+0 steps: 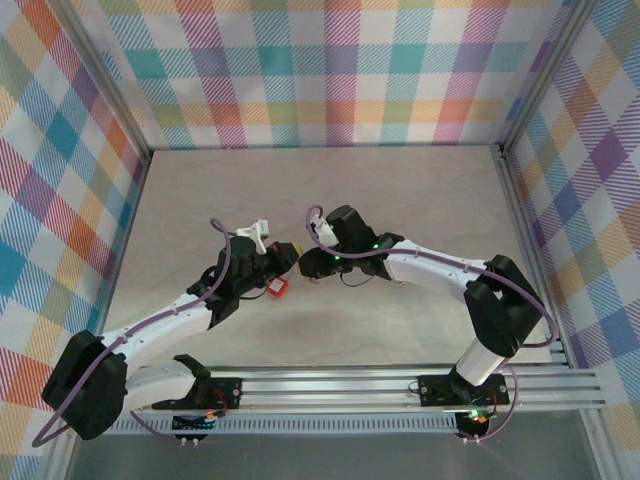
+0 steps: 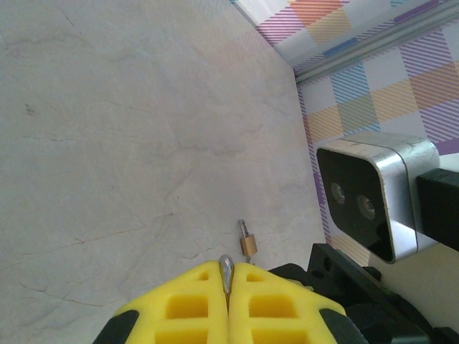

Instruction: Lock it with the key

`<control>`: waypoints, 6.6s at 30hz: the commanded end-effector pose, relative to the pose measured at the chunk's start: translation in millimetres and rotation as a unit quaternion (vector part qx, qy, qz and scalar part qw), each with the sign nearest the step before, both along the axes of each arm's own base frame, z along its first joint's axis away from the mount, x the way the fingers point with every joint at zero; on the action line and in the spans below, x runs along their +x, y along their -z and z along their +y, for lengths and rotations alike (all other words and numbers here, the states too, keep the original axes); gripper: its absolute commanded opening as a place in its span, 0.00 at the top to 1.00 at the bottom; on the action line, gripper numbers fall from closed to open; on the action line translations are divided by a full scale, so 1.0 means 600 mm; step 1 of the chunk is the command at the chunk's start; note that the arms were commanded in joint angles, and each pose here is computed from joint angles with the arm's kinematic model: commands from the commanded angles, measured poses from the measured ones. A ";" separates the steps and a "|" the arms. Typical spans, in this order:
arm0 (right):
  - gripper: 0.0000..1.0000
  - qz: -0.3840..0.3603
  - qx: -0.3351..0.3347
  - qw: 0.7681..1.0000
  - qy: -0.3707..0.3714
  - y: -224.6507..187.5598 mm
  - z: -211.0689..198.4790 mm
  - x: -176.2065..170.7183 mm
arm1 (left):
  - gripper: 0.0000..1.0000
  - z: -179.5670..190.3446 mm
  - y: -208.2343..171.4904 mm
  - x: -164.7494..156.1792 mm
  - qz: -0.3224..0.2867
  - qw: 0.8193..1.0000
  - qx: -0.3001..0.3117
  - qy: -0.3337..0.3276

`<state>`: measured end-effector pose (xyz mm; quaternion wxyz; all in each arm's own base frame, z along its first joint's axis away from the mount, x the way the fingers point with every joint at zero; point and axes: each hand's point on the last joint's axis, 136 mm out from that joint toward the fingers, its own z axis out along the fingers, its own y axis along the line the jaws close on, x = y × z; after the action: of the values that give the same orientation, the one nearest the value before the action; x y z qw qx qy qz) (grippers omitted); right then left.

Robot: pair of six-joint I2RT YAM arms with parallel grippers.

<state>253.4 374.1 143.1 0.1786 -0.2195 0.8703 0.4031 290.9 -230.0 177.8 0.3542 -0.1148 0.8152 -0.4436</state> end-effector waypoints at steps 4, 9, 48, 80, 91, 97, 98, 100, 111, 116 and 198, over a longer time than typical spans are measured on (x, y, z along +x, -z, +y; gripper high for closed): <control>0.98 -0.025 0.043 0.999 -0.019 -0.037 -0.003 -0.005 | 1.00 -0.009 -0.039 -0.013 -0.035 0.999 -0.005 0.025; 1.00 -0.036 0.069 0.996 -0.034 -0.058 -0.008 -0.018 | 1.00 -0.003 -0.038 -0.016 -0.040 0.999 0.008 0.024; 1.00 -0.048 0.180 0.965 -0.185 -0.144 -0.009 -0.117 | 0.17 0.018 -0.110 -0.035 -0.133 0.990 -0.035 0.031; 1.00 -0.028 0.209 0.949 -0.235 -0.174 0.006 -0.130 | 0.18 -0.017 -0.167 -0.106 -0.158 0.952 -0.193 0.179; 1.00 -0.023 0.202 0.952 -0.230 -0.164 0.006 -0.126 | 0.19 -0.019 -0.187 -0.122 -0.174 0.942 -0.204 0.200; 1.00 -0.025 0.197 0.955 -0.220 -0.162 0.003 -0.116 | 0.19 -0.019 -0.192 -0.130 -0.176 0.939 -0.208 0.209; 1.00 -0.025 0.196 0.956 -0.219 -0.161 0.002 -0.116 | 0.19 -0.019 -0.193 -0.132 -0.177 0.939 -0.207 0.210; 1.00 -0.026 0.193 0.957 -0.217 -0.159 0.001 -0.114 | 0.20 -0.019 -0.194 -0.133 -0.178 0.938 -0.207 0.212; 1.00 -0.029 0.188 0.960 -0.206 -0.160 -0.006 -0.103 | 0.25 -0.017 -0.197 -0.144 -0.182 0.937 -0.202 0.221; 1.00 -0.030 0.189 0.960 -0.206 -0.163 -0.006 -0.100 | 0.26 -0.017 -0.196 -0.145 -0.182 0.936 -0.201 0.223; 1.00 0.024 0.220 0.934 -0.281 -0.174 -0.024 -0.159 | 0.74 0.007 -0.169 -0.134 -0.203 0.952 -0.117 0.195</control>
<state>162.3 361.7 232.6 0.0751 -0.3818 0.6890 0.6114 212.5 -227.5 262.3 0.3842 0.0806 0.6918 -0.6061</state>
